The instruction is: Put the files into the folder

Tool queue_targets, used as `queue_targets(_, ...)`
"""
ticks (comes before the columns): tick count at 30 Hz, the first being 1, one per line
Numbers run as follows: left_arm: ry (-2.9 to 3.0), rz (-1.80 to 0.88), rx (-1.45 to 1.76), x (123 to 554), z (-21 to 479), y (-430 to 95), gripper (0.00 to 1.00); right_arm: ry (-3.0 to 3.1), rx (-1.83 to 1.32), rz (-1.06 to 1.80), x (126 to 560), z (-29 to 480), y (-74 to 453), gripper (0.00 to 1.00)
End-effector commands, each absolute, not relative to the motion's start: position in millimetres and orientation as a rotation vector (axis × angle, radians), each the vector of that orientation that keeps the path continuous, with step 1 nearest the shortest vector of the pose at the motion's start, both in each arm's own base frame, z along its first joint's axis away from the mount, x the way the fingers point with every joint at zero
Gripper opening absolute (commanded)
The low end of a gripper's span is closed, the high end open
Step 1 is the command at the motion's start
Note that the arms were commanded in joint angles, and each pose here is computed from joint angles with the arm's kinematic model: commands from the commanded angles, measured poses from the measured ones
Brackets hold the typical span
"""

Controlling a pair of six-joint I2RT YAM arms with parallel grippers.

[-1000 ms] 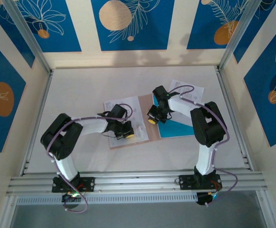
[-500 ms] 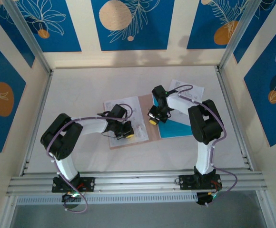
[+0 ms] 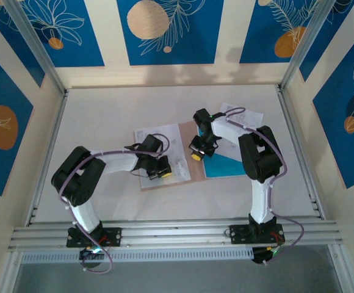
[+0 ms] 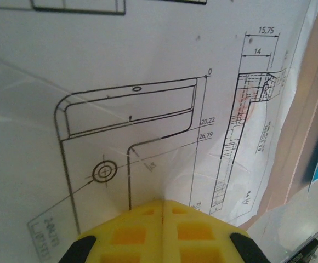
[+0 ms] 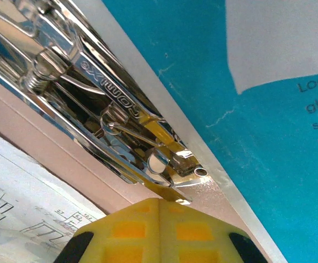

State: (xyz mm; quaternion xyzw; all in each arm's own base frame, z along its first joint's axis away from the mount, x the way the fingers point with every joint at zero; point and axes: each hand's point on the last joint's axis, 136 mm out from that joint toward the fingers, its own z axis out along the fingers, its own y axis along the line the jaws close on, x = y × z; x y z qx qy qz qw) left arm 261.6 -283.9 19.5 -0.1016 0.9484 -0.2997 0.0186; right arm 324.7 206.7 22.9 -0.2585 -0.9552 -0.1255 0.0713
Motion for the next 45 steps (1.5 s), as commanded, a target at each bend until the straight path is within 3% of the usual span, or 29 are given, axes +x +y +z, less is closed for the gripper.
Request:
queue_targets(1, 3.069, -0.704, -0.449, 232.1, -6.9, -249.4, 0.00, -2.843, -0.815, -0.022, 303.4, -11.0, 160.4, 0.00)
queue_targets(21, 3.079, -0.670, -0.584, 221.5, -16.7, -235.8, 0.00, -2.796, -0.747, -0.027, 306.4, -34.0, 139.0, 0.00)
queue_targets(30, 3.075, -0.682, -0.580, 223.8, -16.2, -237.1, 0.00, -2.950, -0.706, -0.221, 347.1, 19.9, 166.1, 0.00)
queue_targets(45, 3.066, -0.700, -0.569, 226.9, -15.0, -239.7, 0.00, -3.060, -0.746, -0.408, 358.2, 83.7, 180.0, 0.00)
